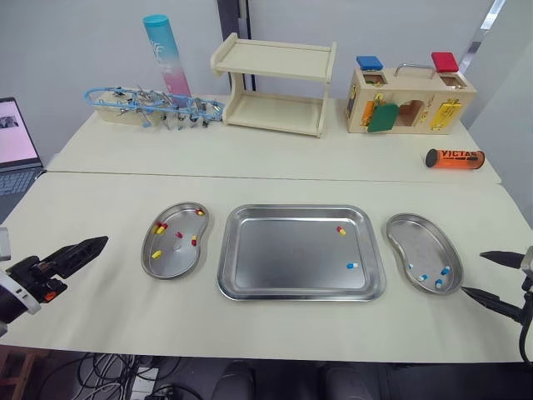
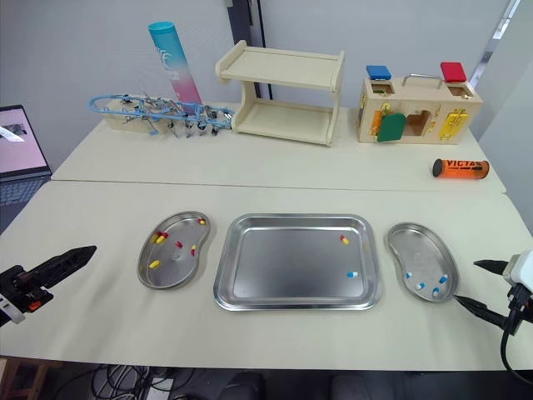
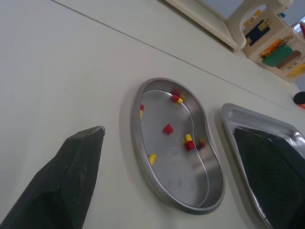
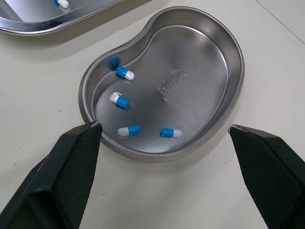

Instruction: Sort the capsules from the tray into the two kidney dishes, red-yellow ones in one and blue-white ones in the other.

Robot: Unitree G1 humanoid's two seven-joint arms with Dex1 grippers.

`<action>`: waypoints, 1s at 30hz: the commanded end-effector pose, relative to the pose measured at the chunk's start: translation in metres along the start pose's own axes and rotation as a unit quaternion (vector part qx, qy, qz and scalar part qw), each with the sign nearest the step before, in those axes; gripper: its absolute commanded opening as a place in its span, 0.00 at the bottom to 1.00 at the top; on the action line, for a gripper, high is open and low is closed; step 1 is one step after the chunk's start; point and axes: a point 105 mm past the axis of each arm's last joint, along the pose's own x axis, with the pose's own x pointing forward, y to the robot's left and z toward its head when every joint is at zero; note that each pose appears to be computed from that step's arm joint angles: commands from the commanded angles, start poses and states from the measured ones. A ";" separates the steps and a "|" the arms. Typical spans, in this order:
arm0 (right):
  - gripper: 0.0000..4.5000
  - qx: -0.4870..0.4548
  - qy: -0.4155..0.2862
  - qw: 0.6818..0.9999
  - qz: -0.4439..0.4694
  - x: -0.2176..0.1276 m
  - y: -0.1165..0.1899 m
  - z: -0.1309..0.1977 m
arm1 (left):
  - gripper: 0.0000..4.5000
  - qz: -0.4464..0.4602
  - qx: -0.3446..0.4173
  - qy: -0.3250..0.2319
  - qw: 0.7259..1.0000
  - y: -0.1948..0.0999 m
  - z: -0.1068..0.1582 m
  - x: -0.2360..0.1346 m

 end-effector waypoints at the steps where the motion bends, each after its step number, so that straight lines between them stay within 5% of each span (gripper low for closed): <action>1: 1.00 -0.010 -0.010 1.000 -0.005 -0.002 0.000 0.007 | 0.99 -0.006 0.021 -0.020 1.000 -0.006 0.015 -0.005; 10: 1.00 -0.011 -0.007 1.000 -0.004 -0.003 -0.005 0.006 | 0.99 0.038 0.095 -0.015 0.995 0.005 0.019 -0.013; 17: 1.00 -0.015 0.000 1.000 -0.003 -0.004 -0.008 0.003 | 0.99 0.120 0.227 -0.056 0.965 0.030 0.052 -0.035; 30: 1.00 -0.026 -0.002 1.000 0.005 0.000 -0.011 0.007 | 0.99 0.195 0.280 -0.100 0.935 0.061 0.067 -0.069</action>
